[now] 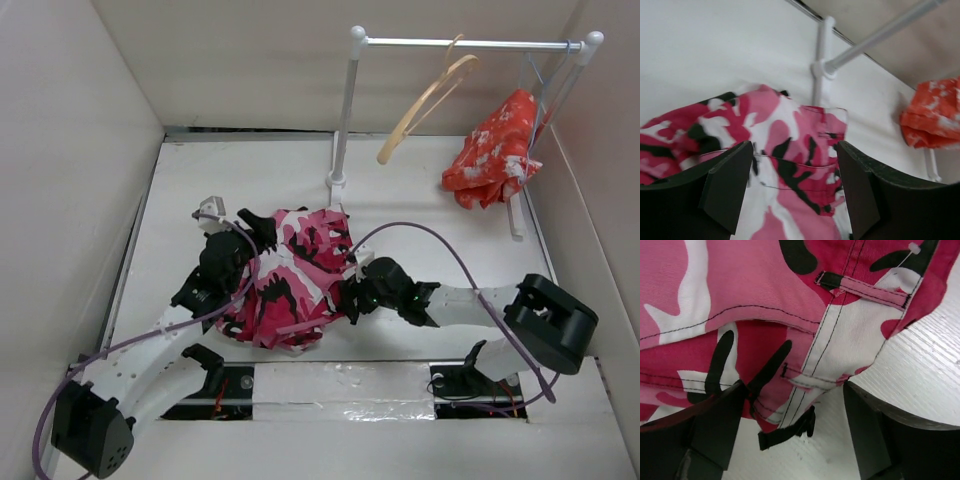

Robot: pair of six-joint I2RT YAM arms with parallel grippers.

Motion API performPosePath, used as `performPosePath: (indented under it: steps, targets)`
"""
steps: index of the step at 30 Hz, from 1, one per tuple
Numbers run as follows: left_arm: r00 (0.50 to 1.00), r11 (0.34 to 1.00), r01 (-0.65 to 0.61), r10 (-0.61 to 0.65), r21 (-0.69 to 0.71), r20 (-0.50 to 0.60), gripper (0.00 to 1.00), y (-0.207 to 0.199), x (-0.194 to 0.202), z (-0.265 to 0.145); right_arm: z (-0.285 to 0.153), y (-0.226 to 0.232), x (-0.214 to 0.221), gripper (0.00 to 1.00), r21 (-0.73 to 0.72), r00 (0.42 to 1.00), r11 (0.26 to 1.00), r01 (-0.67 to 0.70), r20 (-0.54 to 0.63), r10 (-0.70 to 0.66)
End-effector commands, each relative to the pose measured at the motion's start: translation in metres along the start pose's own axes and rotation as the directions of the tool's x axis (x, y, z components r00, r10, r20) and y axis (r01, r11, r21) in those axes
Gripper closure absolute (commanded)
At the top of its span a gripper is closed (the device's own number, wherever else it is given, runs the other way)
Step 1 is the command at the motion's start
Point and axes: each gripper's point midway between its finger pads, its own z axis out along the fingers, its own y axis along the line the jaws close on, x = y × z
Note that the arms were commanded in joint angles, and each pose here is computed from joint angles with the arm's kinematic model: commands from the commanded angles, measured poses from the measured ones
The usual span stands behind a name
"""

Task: Place the trousers on the hanger
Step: Flatten out the trousers at the center of the board.

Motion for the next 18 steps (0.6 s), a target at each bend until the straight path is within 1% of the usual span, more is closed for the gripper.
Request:
performPosePath:
  steps: [1,2,4,5,6,7,9,10,11,12,13,14,16,17,18]
  targets:
    - [1.0,0.987,-0.001,0.004,-0.164,0.017,0.34,0.047,0.008,-0.009,0.015,0.012,-0.038,0.26,-0.029,0.994,0.999,-0.021,0.108,0.024]
    - [0.999,0.987,0.017,-0.012,-0.159,0.032,0.33,0.049,0.006,-0.01,0.018,0.013,-0.04,0.58,-0.029,0.994,0.999,-0.022,0.104,0.025]
    - [1.0,0.985,0.028,-0.027,-0.169,0.012,0.33,0.061,0.017,-0.01,0.017,0.006,-0.049,0.91,0.003,0.993,0.999,-0.035,0.109,0.035]
    - [0.999,0.983,0.039,-0.037,-0.181,0.013,0.33,0.065,0.017,-0.009,0.013,-0.001,-0.061,1.0,0.037,0.99,0.998,-0.05,0.137,0.044]
    - [0.999,0.985,0.036,-0.037,-0.171,-0.004,0.33,0.063,0.019,-0.009,0.006,-0.011,-0.071,1.0,0.099,0.984,0.993,-0.064,0.172,0.046]
    - [0.999,0.982,0.03,-0.032,-0.184,-0.006,0.33,0.066,0.018,-0.008,-0.013,-0.02,-0.087,1.0,0.138,0.974,0.987,-0.082,0.221,0.05]
    - [1.0,0.981,0.024,-0.025,-0.195,-0.001,0.33,0.068,0.016,-0.008,-0.041,-0.041,-0.102,1.0,0.241,0.958,0.963,-0.124,0.283,0.052]
    - [1.0,0.98,0.026,-0.026,-0.198,0.003,0.32,0.069,0.016,-0.009,-0.076,-0.059,-0.111,1.0,0.334,0.937,0.926,-0.178,0.345,0.055]
    - [1.0,0.979,0.027,-0.027,-0.2,0.005,0.32,0.07,0.016,-0.009,-0.095,-0.075,-0.115,1.0,0.388,0.923,0.895,-0.22,0.38,0.063]
    - [0.999,0.979,0.034,-0.033,-0.203,0.006,0.32,0.071,0.017,-0.01,-0.113,-0.087,-0.111,1.0,0.427,0.914,0.87,-0.248,0.4,0.064]
    - [0.999,0.978,0.035,-0.036,-0.207,0.0,0.32,0.073,0.02,-0.01,-0.132,-0.103,-0.104,1.0,0.487,0.911,0.829,-0.276,0.408,0.063]
    - [0.999,0.977,0.036,-0.037,-0.211,-0.003,0.32,0.074,0.021,-0.01,-0.164,-0.108,-0.114,1.0,0.473,0.865,0.814,-0.337,0.497,0.069]
    - [0.999,0.974,0.036,-0.042,-0.224,-0.024,0.32,0.08,0.03,-0.011,-0.192,-0.13,-0.098,1.0,0.527,0.843,0.751,-0.397,0.533,0.072]
    - [0.999,0.973,0.034,-0.043,-0.229,-0.033,0.32,0.083,0.034,-0.011,-0.214,-0.132,-0.1,1.0,0.496,0.794,0.743,-0.449,0.602,0.078]
    - [0.998,0.971,0.031,-0.043,-0.236,-0.045,0.32,0.086,0.039,-0.012,-0.224,-0.137,-0.096,1.0,0.496,0.776,0.725,-0.477,0.625,0.083]
